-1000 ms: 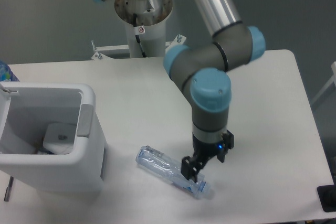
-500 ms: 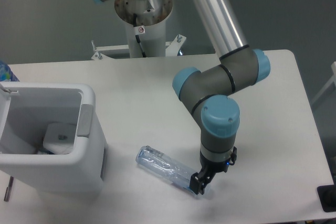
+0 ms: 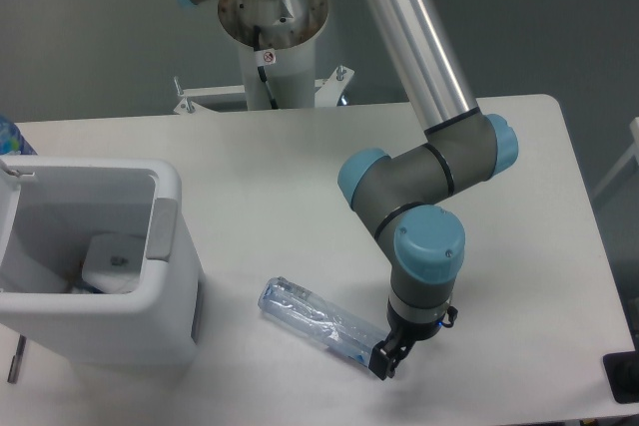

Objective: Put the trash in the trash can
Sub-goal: 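Lower the gripper onto the bottle's cap end and close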

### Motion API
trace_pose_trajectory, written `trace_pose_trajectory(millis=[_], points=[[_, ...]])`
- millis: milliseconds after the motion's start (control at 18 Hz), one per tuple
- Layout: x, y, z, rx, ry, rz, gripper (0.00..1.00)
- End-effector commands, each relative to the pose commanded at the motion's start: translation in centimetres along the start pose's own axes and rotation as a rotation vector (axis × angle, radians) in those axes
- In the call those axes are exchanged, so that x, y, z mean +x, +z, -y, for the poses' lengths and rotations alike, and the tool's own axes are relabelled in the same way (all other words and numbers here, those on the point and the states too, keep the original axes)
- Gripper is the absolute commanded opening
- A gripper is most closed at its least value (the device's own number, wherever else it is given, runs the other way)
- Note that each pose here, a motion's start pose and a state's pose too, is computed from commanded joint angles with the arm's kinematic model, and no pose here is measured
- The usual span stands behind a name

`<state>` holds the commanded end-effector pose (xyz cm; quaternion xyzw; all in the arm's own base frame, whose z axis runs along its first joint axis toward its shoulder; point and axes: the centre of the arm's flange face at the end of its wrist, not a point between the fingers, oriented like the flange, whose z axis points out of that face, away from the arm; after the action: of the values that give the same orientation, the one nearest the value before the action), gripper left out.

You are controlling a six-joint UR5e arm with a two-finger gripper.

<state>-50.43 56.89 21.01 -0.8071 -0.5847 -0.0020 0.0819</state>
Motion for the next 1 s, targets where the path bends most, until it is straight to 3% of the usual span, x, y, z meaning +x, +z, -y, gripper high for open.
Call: trace_pose_trajectory(millis=[389, 722, 1000], points=[[0.2, 1.4, -0.2, -0.014, -0.001, 0.006, 0.98], [0.5, 1.6, -0.1, -0.013, -0.007, 0.005, 0.74], [0.6, 1.9, -0.2, -0.018, -0.01, 0.005, 0.64]])
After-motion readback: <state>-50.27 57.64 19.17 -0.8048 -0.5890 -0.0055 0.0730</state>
